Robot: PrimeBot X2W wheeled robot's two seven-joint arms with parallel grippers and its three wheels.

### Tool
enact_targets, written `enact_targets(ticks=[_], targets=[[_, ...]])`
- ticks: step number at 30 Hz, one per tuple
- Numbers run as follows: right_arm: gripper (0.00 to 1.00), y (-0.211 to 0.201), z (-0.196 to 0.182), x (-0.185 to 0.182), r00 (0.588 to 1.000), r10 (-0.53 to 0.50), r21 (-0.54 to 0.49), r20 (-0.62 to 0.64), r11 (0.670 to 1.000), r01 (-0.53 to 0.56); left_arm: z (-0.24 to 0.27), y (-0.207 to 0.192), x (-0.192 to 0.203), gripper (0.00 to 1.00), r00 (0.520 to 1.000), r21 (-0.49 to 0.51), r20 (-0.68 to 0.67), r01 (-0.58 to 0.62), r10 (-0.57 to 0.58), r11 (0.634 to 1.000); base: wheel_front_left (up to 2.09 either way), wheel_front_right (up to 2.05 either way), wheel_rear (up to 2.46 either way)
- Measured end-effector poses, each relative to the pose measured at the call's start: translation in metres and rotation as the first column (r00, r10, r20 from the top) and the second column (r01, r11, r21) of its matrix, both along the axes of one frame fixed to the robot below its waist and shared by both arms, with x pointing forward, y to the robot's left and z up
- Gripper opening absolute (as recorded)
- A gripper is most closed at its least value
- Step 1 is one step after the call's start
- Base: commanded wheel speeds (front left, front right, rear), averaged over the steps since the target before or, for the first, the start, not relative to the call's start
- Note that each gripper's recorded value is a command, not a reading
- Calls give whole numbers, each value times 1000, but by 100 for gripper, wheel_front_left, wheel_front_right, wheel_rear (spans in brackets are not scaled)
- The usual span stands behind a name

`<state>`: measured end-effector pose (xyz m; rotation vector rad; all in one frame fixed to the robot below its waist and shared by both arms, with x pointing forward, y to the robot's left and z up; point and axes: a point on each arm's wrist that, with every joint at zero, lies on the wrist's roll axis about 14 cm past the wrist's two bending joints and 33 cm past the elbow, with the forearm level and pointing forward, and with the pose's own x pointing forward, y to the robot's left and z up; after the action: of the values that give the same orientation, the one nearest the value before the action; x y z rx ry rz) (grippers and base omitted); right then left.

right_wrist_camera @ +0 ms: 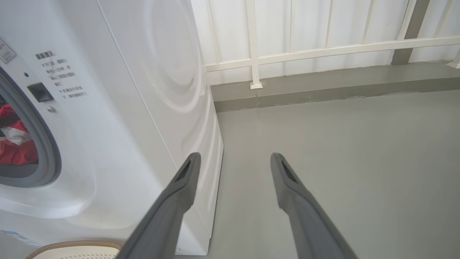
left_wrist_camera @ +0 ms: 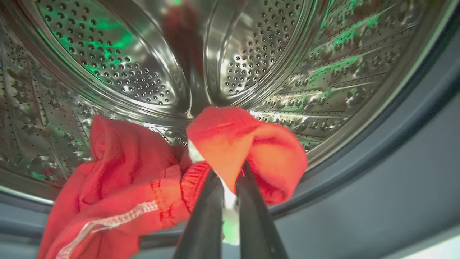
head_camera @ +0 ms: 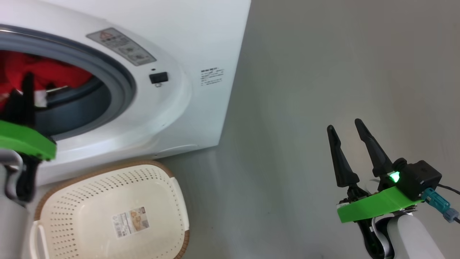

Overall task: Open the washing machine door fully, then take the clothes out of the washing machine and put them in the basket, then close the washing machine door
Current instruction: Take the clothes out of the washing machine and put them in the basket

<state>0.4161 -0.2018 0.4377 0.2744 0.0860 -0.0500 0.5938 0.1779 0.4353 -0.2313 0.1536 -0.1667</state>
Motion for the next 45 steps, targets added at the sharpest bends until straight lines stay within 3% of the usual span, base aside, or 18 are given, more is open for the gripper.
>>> enact_targets(ticks=[12,22,29,39,45], targets=[[100,10,2,-12,1000,26,0,-4,1000,-26,17,15,-75,0,992,-43,83,-94,98,995,0,0,0],[100,23,13,-8,998,63,11,31,998,-63,61,40,-111,0,956,-82,213,-190,203,978,0,0,0],[100,26,10,-7,997,68,15,26,998,-69,94,46,-124,0,922,-93,314,-207,226,974,0,0,0],[100,23,8,-6,998,61,14,20,998,-62,157,49,-130,0,833,-118,498,-208,239,971,0,0,0],[100,23,7,-6,998,59,14,18,998,-59,143,45,-131,0,855,-118,462,-205,236,972,0,0,0]])
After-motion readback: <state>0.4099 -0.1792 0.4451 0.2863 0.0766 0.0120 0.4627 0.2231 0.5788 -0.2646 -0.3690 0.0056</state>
